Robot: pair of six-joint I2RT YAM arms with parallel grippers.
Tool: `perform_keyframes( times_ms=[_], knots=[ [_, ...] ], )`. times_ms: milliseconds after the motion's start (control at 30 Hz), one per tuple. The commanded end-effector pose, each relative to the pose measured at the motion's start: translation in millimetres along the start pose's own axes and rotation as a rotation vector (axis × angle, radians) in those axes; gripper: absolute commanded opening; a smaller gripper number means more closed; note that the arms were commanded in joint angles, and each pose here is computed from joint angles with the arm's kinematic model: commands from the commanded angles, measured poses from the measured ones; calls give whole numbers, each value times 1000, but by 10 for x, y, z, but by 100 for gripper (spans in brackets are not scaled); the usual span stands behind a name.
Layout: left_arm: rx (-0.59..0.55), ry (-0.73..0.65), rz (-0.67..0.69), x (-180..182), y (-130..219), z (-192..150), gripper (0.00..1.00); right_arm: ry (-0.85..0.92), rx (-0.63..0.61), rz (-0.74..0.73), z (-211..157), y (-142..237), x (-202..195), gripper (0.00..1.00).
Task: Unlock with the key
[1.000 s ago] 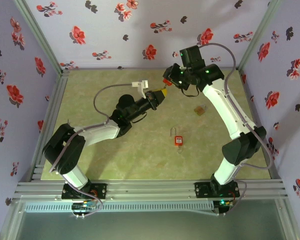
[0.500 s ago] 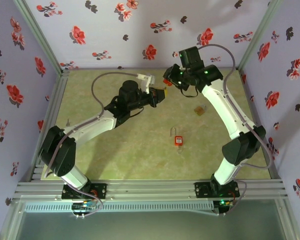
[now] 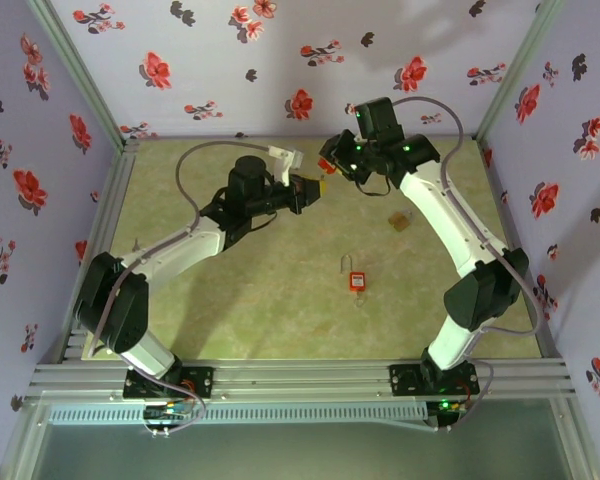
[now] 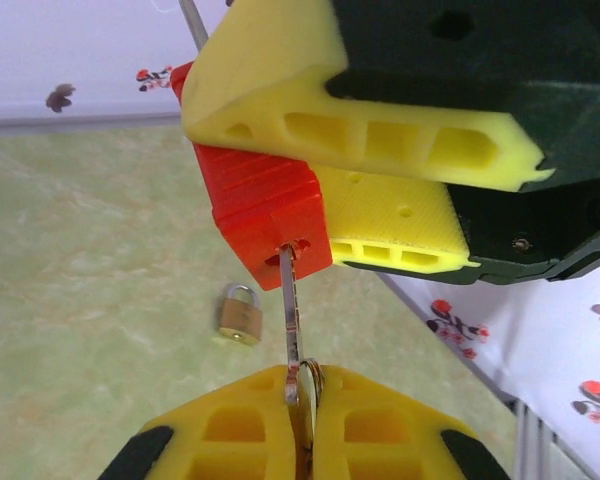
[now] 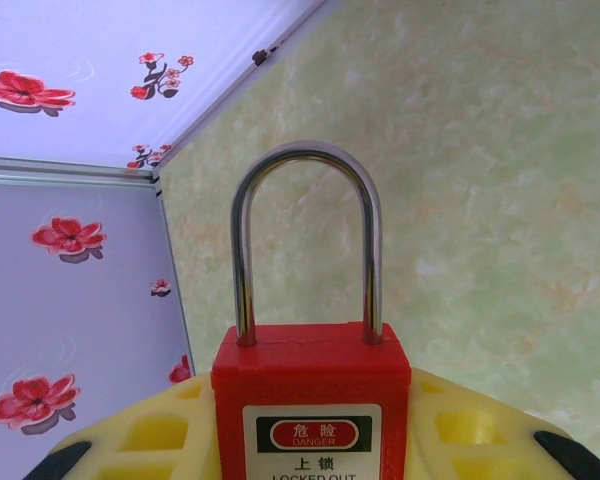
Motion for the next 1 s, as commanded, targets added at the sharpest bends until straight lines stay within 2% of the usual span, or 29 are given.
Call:
perform_keyframes(
  times_ms=[0, 100, 367, 500, 600, 700, 833, 967],
  knots=[
    [-125, 61, -54, -44, 18, 376, 0, 17, 162, 21, -423, 119, 64, 0],
    [-139, 78, -91, -97, -18, 414, 0, 28, 170, 3, -465, 95, 46, 0],
    [2, -126, 158, 76, 48, 334, 0, 17, 208, -55, -564, 49, -68, 0],
    [38, -175, 219, 178, 96, 336, 0, 18, 209, -49, -567, 51, -63, 0],
    [-30, -78, 140, 233, 120, 418, 0, 24, 205, -37, -563, 62, -42, 0],
    [-105, 16, -4, 163, 109, 524, 0, 22, 206, -39, -569, 75, -46, 0],
    [-141, 131, -218, -12, -12, 609, 0, 18, 204, -26, -566, 81, -23, 0],
    [-165, 172, -237, 14, -42, 629, 0, 12, 213, -36, -582, 84, -45, 0]
  ],
)
Point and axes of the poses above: each hand's point on the last joint's axis, 136 mm out from that joint toward the fingers, its own y axis back along the fingers, its own x axis along the line the jaws close on, z = x × y, the point moved 4 cm from there along y, back along the fingers, and after that the axes turned 1 degree about -y, right-handed, at the moved point
